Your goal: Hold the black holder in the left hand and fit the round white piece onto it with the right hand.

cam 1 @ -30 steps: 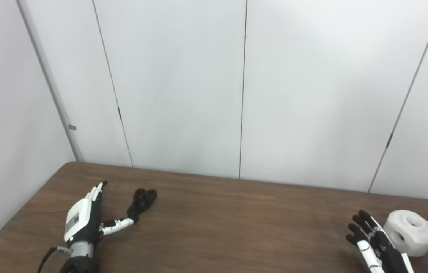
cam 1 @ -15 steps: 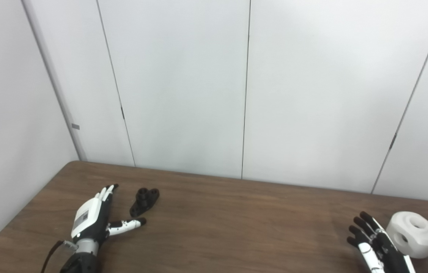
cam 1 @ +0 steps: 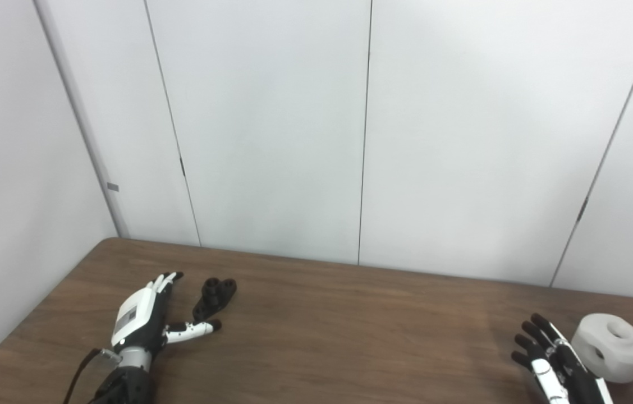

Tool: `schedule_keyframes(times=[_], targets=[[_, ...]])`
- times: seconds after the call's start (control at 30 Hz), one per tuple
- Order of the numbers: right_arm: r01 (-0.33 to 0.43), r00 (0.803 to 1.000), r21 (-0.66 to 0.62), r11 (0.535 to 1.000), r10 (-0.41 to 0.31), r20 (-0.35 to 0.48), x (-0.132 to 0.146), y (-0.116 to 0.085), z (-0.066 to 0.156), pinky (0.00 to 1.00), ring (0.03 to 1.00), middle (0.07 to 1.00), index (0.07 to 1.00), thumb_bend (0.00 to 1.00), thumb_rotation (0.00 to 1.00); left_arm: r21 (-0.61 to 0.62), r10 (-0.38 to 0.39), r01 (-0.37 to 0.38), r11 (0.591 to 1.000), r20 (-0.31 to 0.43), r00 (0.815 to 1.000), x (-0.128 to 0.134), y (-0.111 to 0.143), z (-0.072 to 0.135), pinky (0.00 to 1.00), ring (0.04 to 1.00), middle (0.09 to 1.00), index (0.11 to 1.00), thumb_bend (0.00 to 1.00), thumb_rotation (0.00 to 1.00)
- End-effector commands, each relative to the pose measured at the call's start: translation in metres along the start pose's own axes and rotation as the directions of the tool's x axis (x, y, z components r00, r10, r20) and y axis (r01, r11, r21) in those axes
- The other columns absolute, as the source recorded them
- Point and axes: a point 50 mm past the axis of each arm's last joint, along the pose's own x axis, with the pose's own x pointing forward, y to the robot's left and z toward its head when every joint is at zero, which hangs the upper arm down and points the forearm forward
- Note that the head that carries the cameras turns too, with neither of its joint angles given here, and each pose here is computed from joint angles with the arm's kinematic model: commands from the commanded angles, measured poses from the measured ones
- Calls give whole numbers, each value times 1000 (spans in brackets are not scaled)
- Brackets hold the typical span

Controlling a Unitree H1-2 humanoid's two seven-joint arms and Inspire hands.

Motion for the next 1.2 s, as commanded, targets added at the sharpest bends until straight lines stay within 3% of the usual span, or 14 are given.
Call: schedule_keyframes(times=[0.0, 0.77, 1.17], targets=[[-13, 998, 13, 1000, 13, 68, 6, 6, 13, 768, 831, 859, 860, 369, 563, -11, -34, 34, 999, 4, 999, 4, -4, 3, 888, 961, 955, 890, 1000, 378], [-20, 998, 21, 1000, 19, 62, 6, 11, 13, 771, 836, 865, 868, 346, 538, -9, -44, 44, 999, 74, 996, 2, -18, 20, 907, 938, 902, 818, 1000, 327], [-19, 998, 25, 999, 18, 64, 6, 9, 16, 784, 842, 865, 867, 346, 558, -63, 60, -52, 997, 118, 991, 3, -16, 20, 672, 743, 747, 709, 952, 238]])
